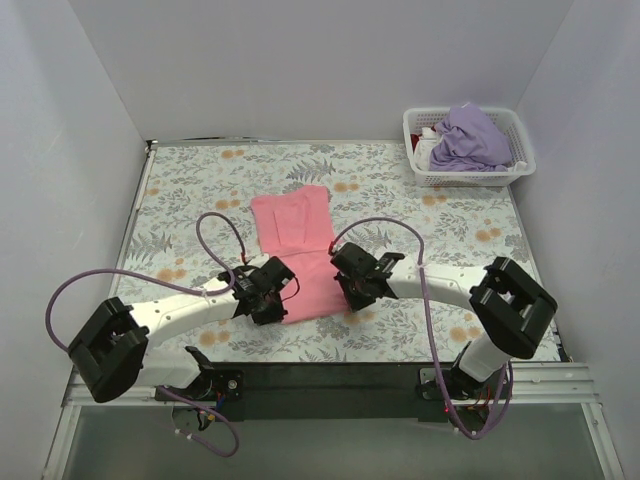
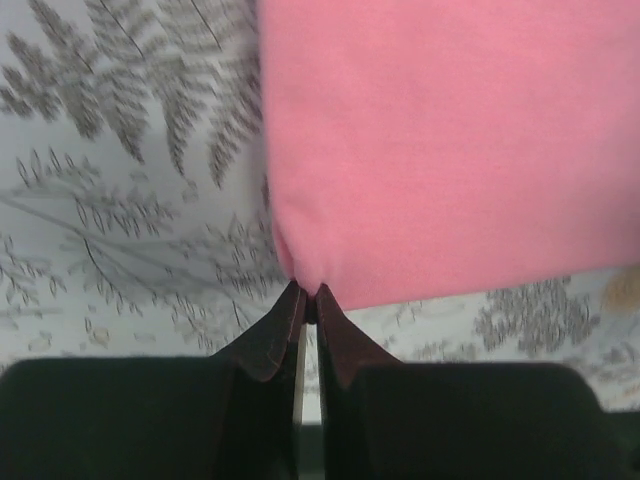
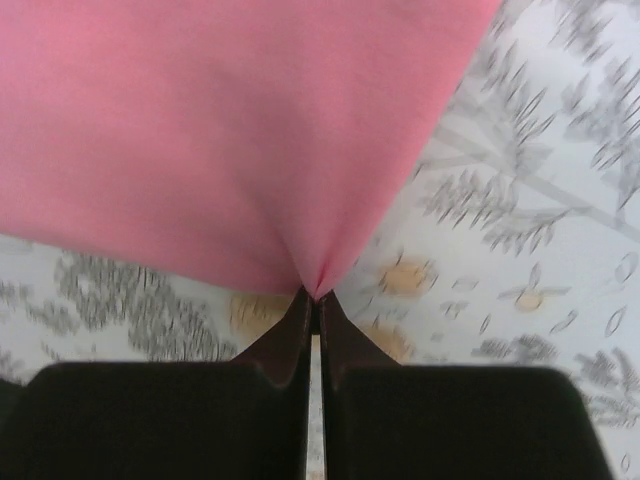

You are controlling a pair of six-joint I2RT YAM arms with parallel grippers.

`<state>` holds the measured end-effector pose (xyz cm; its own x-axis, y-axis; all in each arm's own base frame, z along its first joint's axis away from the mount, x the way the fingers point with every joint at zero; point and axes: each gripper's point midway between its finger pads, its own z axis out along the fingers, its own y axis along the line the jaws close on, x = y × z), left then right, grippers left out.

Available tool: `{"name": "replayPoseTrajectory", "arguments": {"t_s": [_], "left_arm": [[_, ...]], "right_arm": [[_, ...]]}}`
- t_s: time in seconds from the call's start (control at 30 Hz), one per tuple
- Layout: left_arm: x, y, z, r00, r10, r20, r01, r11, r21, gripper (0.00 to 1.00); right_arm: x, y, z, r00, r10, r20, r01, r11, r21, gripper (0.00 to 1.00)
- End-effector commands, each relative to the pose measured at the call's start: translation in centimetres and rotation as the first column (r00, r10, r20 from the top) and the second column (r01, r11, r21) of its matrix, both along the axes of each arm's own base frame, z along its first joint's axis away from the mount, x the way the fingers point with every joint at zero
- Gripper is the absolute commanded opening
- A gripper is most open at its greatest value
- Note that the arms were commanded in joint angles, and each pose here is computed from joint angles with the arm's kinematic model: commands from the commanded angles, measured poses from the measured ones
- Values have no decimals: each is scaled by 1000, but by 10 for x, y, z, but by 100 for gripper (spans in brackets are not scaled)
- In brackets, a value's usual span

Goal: Fold and stack the t-shirts
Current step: Fold the tshirt

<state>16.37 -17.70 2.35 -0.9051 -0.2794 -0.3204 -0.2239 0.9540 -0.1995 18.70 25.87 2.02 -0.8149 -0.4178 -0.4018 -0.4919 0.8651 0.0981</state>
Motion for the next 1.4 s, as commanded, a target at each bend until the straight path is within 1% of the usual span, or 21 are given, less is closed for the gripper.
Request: {"name": "replayPoseTrajectory", "arguments": {"t_s": [0.0, 0.07, 0.1, 0.17, 0.2, 0.27, 0.3, 0.33, 0.37, 0.4, 0.43, 0.47, 0.5, 0.57, 0.6, 0.67, 0.8, 1.13, 1.3, 1.37], "left_arm": [[-45, -8, 31, 993, -87, -81, 85, 996, -20, 0], [-65, -15, 42, 989, -102, -110, 97, 994, -54, 0], [-82, -21, 46, 985, -107, -133, 98, 993, -71, 0], [-107, -17, 51, 974, -124, -190, 110, 991, -79, 0], [-122, -19, 53, 965, -156, -211, 141, 986, -87, 0], [-133, -23, 59, 954, -176, -241, 152, 982, -116, 0], [-138, -33, 69, 943, -203, -263, 161, 972, -173, 0], [-134, -42, 80, 948, -213, -235, 164, 964, -212, 0], [-128, -47, 89, 956, -216, -197, 167, 957, -237, 0], [-114, -54, 102, 969, -201, -145, 159, 953, -259, 0], [-102, -56, 107, 976, -190, -108, 157, 953, -259, 0], [-91, -54, 107, 975, -207, -87, 182, 955, -234, 0], [-69, -50, 110, 986, -157, -57, 142, 966, -217, 0], [-49, -44, 110, 992, -123, -21, 117, 977, -178, 0], [-33, -40, 111, 995, -101, 7, 101, 983, -155, 0], [-17, -37, 115, 996, -76, 35, 81, 984, -156, 0], [9, -40, 129, 991, -81, 103, 98, 981, -168, 0], [53, -30, 139, 983, -42, 176, 73, 983, -171, 0], [78, -22, 142, 978, 5, 210, 34, 983, -182, 0], [88, -15, 139, 976, 28, 218, 11, 984, -177, 0]], "right_arm": [[-74, -49, 0, 977, 100, -191, -130, 979, -154, 1], [-98, -52, 12, 963, 131, -234, -165, 977, -135, 1], [-109, -60, 24, 957, 144, -253, -180, 975, -126, 1], [-128, -65, 37, 942, 163, -293, -200, 974, -103, 1], [-133, -67, 47, 942, 175, -288, -204, 976, -74, 1], [-141, -72, 62, 933, 188, -307, -211, 976, -46, 1], [-141, -72, 72, 936, 203, -286, -218, 976, -20, 1], [-139, -74, 79, 940, 205, -274, -220, 975, -25, 1], [-126, -68, 95, 958, 198, -209, -206, 978, -20, 1], [-115, -65, 104, 966, 203, -162, -210, 977, -27, 1], [-103, -66, 111, 976, 190, -109, -196, 979, -48, 1], [-89, -59, 123, 982, 177, -68, -179, 983, -33, 1], [-80, -58, 128, 982, 184, -46, -186, 982, -38, 1], [-64, -57, 134, 984, 174, -27, -175, 984, -39, 1], [-57, -52, 137, 981, 192, -16, -193, 980, -51, 1], [-45, -50, 136, 982, 188, -11, -188, 980, -69, 1], [-23, -36, 156, 980, 195, 38, -194, 980, -33, 1], [34, -18, 178, 977, 196, 79, -199, 980, 26, 1], [62, -12, 177, 974, 208, 86, -210, 977, 18, 1], [72, -6, 176, 975, 211, 71, -214, 976, 42, 1]]}}
